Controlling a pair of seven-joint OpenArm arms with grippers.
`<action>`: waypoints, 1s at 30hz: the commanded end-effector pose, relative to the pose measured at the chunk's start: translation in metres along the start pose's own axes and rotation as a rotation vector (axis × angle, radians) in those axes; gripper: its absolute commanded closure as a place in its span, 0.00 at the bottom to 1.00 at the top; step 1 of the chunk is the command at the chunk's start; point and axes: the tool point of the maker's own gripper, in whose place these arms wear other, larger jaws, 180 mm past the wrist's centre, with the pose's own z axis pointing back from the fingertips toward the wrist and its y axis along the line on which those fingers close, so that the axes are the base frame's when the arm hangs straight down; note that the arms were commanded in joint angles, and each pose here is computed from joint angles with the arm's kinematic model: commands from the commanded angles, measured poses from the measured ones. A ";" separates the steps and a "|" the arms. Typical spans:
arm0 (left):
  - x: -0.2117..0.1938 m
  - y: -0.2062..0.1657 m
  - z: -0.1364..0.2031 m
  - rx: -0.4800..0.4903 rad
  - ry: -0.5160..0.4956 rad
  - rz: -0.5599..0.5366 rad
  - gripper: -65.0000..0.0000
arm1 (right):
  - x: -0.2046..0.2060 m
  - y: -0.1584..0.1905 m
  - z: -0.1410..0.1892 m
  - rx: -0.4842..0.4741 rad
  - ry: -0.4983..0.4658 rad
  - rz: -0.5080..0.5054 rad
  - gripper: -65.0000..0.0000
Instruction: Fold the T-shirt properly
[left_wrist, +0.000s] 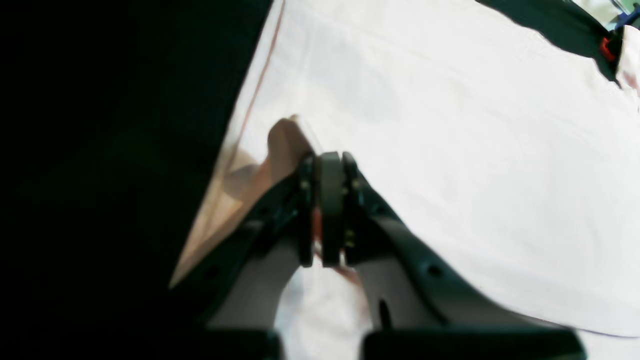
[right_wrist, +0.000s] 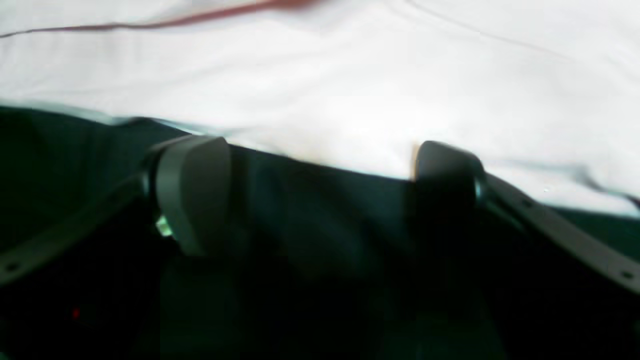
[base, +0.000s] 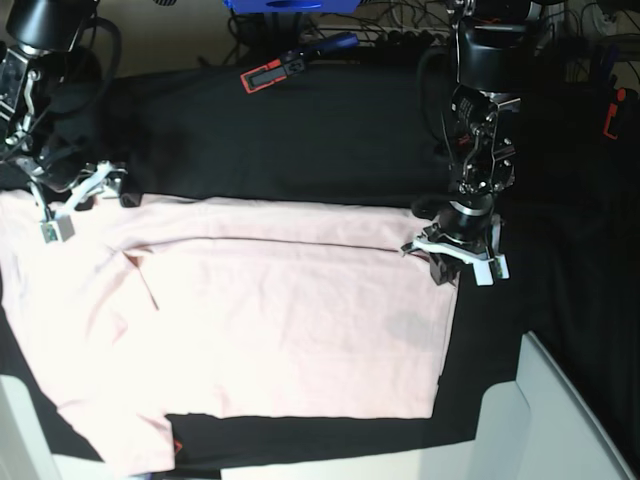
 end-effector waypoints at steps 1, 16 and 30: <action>0.024 -0.009 -0.007 -0.022 -0.068 0.004 1.00 | 0.018 0.001 0.002 0.010 -0.049 0.026 0.15; 0.036 -0.011 -0.021 -0.018 -0.078 0.012 1.00 | 0.039 0.054 -0.023 0.136 -0.031 0.160 0.15; 0.049 0.013 -0.019 0.042 -0.114 0.048 1.00 | 0.037 0.071 -0.053 0.203 0.050 0.156 0.75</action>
